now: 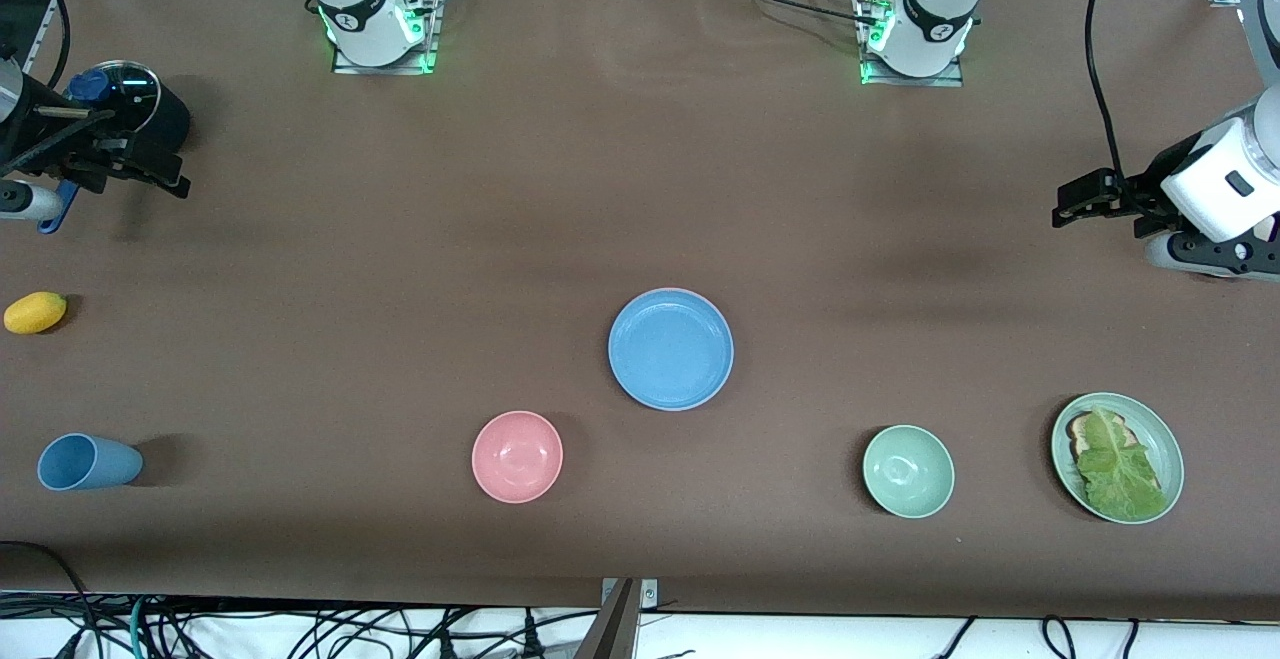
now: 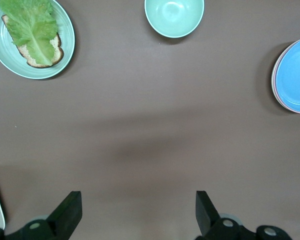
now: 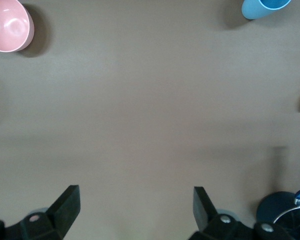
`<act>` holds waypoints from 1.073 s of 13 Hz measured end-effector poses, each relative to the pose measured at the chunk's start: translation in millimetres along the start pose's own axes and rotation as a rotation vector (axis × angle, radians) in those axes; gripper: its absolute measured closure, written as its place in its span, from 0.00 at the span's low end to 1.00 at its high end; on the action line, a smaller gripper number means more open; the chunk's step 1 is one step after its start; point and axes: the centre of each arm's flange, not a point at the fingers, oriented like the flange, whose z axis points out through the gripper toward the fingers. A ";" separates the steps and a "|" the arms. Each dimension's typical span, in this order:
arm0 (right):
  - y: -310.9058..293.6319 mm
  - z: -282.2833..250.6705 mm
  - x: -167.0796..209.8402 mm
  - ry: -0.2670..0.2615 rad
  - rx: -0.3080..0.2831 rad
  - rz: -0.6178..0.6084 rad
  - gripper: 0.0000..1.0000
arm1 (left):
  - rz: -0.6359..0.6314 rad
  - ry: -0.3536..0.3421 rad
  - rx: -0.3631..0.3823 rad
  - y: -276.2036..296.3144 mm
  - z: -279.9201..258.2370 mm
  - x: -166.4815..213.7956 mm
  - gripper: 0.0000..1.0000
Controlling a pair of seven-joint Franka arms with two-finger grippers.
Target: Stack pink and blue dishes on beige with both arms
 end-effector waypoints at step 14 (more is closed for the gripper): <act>2.7 0.0 0.1 0.000 0.000 0.004 0.00 | 0.000 0.000 0.000 0.0 0.2 0.0 0.00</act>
